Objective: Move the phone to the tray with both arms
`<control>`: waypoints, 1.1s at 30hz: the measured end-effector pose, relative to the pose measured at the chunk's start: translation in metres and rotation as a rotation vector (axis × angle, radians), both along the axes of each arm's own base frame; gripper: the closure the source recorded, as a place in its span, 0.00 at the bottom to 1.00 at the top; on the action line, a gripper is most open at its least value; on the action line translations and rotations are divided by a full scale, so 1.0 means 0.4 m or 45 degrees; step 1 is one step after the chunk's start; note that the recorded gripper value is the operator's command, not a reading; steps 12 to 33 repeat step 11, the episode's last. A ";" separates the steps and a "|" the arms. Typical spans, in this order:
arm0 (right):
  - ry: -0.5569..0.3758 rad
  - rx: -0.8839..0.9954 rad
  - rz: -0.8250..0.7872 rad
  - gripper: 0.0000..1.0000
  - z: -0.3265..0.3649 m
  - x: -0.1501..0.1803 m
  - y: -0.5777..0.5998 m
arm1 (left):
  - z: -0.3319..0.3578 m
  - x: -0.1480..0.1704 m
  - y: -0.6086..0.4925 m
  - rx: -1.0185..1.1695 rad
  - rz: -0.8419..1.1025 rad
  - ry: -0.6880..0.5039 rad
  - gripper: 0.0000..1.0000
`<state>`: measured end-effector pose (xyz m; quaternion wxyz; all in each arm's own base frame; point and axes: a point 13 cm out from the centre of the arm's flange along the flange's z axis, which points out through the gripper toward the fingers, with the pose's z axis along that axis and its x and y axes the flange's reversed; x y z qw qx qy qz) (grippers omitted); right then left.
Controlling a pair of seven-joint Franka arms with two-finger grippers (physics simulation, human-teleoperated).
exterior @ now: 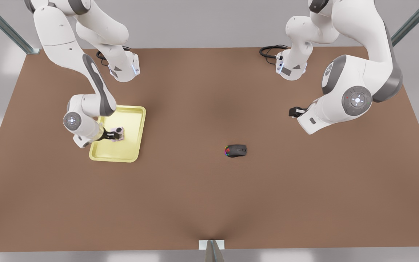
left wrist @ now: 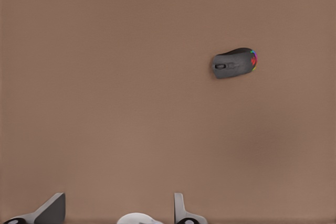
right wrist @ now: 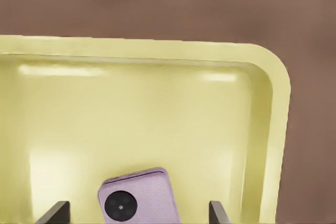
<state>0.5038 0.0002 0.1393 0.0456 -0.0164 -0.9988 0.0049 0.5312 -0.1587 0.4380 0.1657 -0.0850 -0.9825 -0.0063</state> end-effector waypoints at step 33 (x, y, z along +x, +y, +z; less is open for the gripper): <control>-0.113 -0.010 0.003 0.00 0.684 0.333 -0.031 | 0.008 -0.006 0.030 0.060 0.008 0.017 0.00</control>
